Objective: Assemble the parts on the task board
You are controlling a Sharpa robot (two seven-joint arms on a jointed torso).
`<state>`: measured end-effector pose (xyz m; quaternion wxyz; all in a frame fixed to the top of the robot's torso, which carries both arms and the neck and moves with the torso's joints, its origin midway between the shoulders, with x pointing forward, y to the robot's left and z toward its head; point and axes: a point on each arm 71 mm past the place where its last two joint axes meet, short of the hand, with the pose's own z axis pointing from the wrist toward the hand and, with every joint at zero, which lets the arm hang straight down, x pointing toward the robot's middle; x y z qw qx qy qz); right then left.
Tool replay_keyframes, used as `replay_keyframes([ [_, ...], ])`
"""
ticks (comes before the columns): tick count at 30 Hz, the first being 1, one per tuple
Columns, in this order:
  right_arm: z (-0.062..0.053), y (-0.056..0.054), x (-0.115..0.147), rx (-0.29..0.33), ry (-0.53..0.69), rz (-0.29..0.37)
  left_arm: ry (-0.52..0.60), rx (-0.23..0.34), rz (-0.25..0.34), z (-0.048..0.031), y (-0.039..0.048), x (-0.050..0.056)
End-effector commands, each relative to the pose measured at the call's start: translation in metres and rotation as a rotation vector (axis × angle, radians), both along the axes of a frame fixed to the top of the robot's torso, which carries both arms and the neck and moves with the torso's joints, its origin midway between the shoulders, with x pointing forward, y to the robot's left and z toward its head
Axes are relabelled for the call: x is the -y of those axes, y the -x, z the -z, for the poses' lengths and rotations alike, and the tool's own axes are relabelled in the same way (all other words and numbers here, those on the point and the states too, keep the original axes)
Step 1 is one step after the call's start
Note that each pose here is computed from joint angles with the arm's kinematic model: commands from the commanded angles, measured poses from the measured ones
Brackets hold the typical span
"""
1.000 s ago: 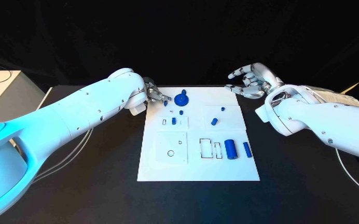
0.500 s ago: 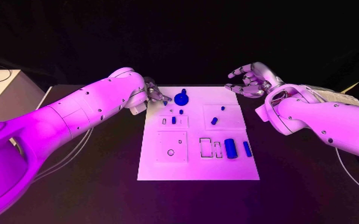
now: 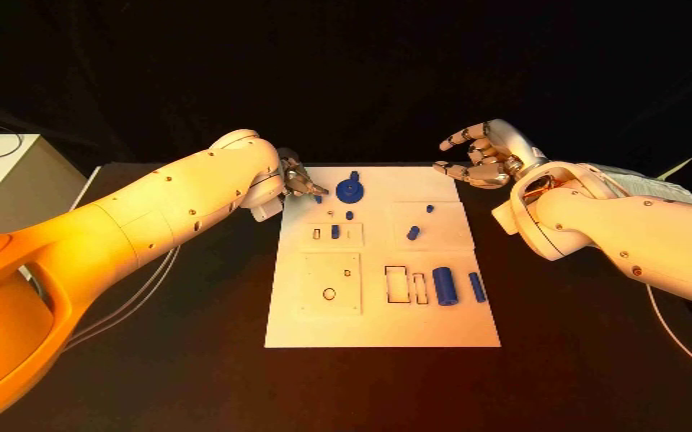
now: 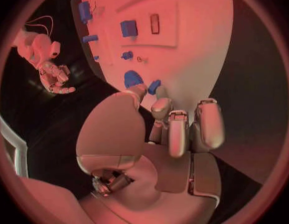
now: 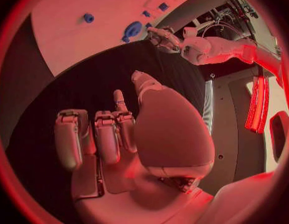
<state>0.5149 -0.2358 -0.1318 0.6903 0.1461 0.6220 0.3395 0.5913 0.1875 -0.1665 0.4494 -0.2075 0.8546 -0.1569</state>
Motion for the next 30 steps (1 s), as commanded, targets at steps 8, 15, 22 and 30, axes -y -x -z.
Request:
replay_keyframes([
  [8, -0.0004, -0.0001, -0.0009, 0.005, 0.010, -0.008, 0.045, -0.019, 0.009, 0.0001, 0.0007, 0.0033],
  [15, -0.0003, -0.0003, -0.0009, 0.005, 0.011, -0.008, 0.066, -0.026, 0.008, 0.0004, 0.0008, 0.0033],
  [22, -0.0002, -0.0005, -0.0007, 0.004, 0.011, -0.008, 0.118, -0.032, -0.002, -0.0003, 0.0018, 0.0029],
  [30, 0.0000, -0.0010, 0.0002, 0.004, 0.012, -0.005, 0.196, -0.031, -0.004, -0.0062, 0.0101, 0.0020],
])
